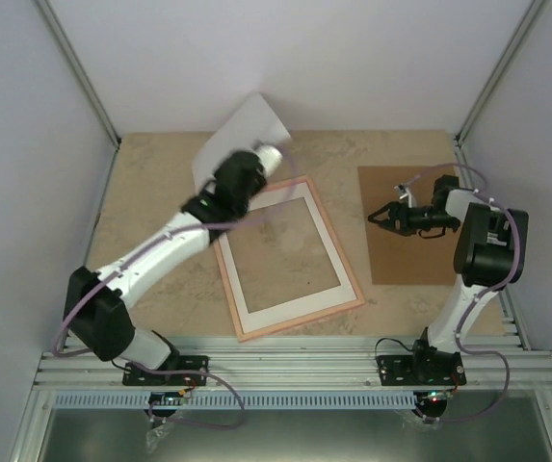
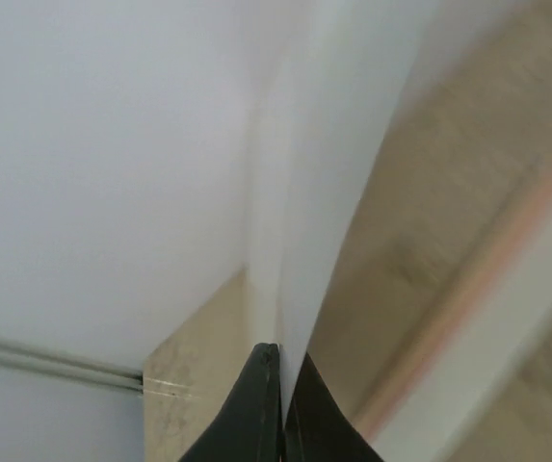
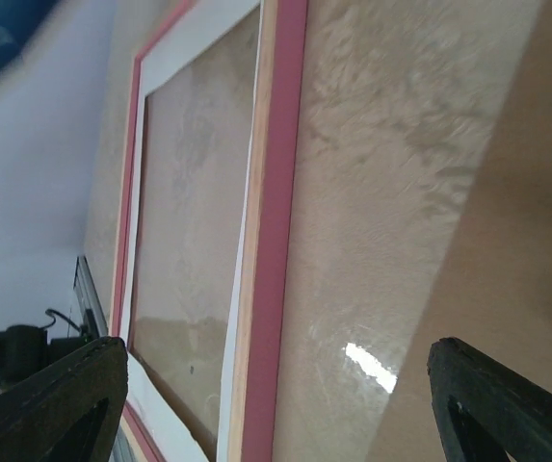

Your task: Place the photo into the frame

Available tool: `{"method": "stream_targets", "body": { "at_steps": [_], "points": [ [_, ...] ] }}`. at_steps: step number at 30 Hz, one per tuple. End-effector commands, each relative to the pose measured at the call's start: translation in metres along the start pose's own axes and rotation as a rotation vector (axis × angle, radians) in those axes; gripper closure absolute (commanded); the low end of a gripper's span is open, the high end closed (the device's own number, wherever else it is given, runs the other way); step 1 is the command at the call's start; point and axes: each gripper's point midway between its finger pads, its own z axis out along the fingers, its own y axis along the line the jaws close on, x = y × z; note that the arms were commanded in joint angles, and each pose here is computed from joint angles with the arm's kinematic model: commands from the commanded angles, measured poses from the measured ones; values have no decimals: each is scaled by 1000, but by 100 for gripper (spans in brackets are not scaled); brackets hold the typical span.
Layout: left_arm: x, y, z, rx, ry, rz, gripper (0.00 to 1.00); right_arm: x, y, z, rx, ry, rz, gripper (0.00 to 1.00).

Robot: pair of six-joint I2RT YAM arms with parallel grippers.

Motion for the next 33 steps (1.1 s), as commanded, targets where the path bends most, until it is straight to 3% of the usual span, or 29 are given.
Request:
{"method": "stream_targets", "body": {
  "at_steps": [1, 4, 8, 16, 21, 33],
  "points": [
    [44, -63, -30, -47, 161, 424, 100, -23, 13, -31, -8, -82, -59, 14],
    [67, -117, -40, 106, 245, 483, 100, -28, 12, -43, -8, -110, -59, 14],
    [73, -167, -46, 312, 282, 448, 100, -29, 12, -53, -22, -140, -44, 14],
    [97, -247, -59, 538, 363, 414, 100, -37, 13, -79, -56, -244, -20, 14],
    [99, -266, -69, 590, 367, 396, 100, -34, 11, -86, -56, -278, -15, 14],
    [105, -293, -94, 761, 510, 297, 100, -33, 8, -87, -49, -282, -8, 14]
  ]
}}
